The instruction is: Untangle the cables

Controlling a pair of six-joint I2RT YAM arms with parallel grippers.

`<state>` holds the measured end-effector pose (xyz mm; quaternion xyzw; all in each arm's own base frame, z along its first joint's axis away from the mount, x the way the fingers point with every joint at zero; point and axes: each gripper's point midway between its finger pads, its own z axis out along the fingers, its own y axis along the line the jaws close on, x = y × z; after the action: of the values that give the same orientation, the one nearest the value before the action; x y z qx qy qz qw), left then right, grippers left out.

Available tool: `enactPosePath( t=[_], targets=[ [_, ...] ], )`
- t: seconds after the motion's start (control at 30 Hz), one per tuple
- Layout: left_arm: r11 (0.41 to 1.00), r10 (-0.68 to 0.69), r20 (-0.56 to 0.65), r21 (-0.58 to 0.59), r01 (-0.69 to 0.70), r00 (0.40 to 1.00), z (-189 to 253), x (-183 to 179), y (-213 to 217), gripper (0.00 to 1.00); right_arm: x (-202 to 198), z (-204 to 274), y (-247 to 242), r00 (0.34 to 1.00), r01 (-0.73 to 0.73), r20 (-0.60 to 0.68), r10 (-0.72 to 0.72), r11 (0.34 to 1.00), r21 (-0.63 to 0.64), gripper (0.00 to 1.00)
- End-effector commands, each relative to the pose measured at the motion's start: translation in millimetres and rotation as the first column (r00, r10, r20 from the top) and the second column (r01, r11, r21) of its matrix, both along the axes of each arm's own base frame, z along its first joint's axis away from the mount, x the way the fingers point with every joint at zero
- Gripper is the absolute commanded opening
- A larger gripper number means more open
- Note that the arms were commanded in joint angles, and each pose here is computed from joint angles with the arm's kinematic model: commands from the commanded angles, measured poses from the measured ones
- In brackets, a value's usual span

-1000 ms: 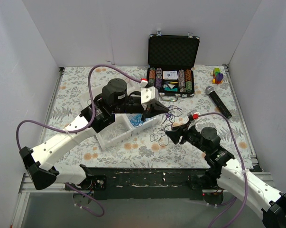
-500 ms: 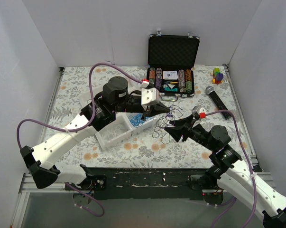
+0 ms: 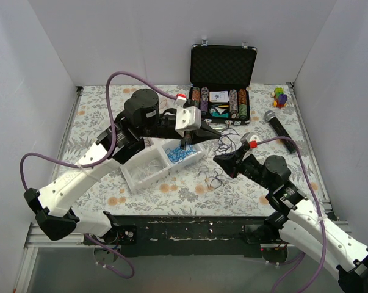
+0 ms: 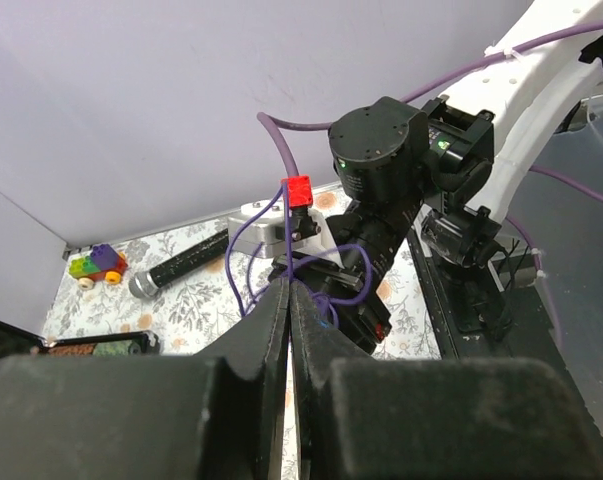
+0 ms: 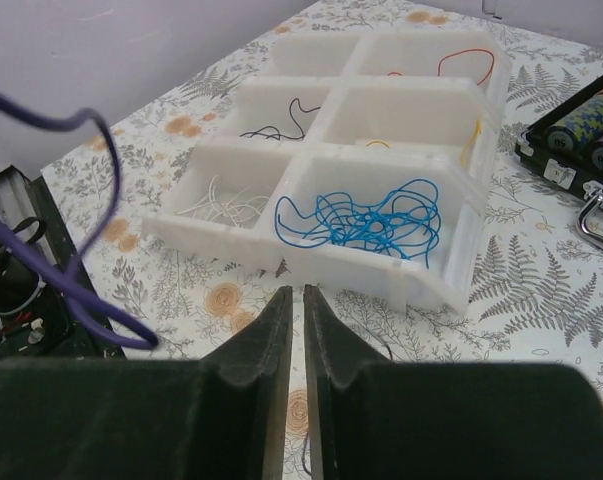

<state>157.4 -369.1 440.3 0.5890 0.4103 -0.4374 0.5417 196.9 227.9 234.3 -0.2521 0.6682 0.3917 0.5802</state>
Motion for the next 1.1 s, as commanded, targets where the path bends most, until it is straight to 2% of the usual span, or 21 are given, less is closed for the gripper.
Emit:
enactPosePath(
  t=[0.0, 0.07, 0.13, 0.23, 0.33, 0.43, 0.57, 0.63, 0.67, 0.77, 0.87, 1.07],
  targets=[
    [0.999, 0.021, 0.053, -0.045, -0.018, 0.998, 25, -1, 7, 0.0, 1, 10, -5, 0.999, 0.033, 0.016, -0.034, 0.999, 0.016, 0.12],
    [0.995, 0.07, 0.074, -0.079, -0.064, 0.995, 37, 5, 10, 0.0, 2, -4, -10, 0.998, 0.066, -0.021, -0.066, 0.998, 0.011, 0.07],
    [0.986, 0.127, 0.127, -0.121, -0.112, 0.984, 52, 13, 13, 0.0, -1, -23, -14, 0.995, 0.08, -0.063, -0.079, 0.997, 0.007, 0.07],
    [0.949, 0.282, 0.192, -0.201, -0.244, 0.94, 78, 37, 22, 0.0, -2, -43, -19, 0.987, 0.11, -0.118, -0.109, 0.994, 0.0, 0.14],
    [0.847, 0.512, 0.234, -0.296, -0.441, 0.826, 100, 74, 44, 0.0, 3, -63, -27, 0.969, 0.169, -0.176, -0.173, 0.985, -0.04, 0.28],
    [0.694, 0.713, 0.193, -0.336, -0.637, 0.675, 90, 118, 74, 0.0, 7, -68, -30, 0.958, 0.197, -0.197, -0.207, 0.978, -0.068, 0.32],
    [0.579, 0.815, 0.078, -0.15, -0.801, 0.574, 22, 182, 135, 0.0, 10, -60, -31, 0.958, 0.211, -0.185, -0.219, 0.975, -0.064, 0.34],
    [0.484, 0.874, 0.065, -0.047, -0.874, 0.481, -24, 214, 186, 0.0, 11, -58, -30, 0.96, 0.206, -0.181, -0.214, 0.976, -0.065, 0.34],
    [0.466, 0.883, 0.075, -0.006, -0.885, 0.464, -43, 219, 203, 0.0, 11, -58, -29, 0.96, 0.204, -0.182, -0.213, 0.977, -0.068, 0.34],
    [0.439, 0.887, 0.091, 0.134, -0.889, 0.452, -107, 224, 238, 0.0, 11, -56, -30, 0.959, 0.202, -0.184, -0.214, 0.976, -0.081, 0.34],
    [0.411, 0.894, 0.1, 0.208, -0.888, 0.437, -146, 225, 262, 0.0, 10, -52, -31, 0.961, 0.204, -0.176, -0.214, 0.976, -0.076, 0.34],
    [0.396, 0.895, 0.112, 0.246, -0.885, 0.432, -180, 224, 277, 0.0, 8, -48, -33, 0.96, 0.212, -0.176, -0.22, 0.975, -0.063, 0.35]
  ],
)
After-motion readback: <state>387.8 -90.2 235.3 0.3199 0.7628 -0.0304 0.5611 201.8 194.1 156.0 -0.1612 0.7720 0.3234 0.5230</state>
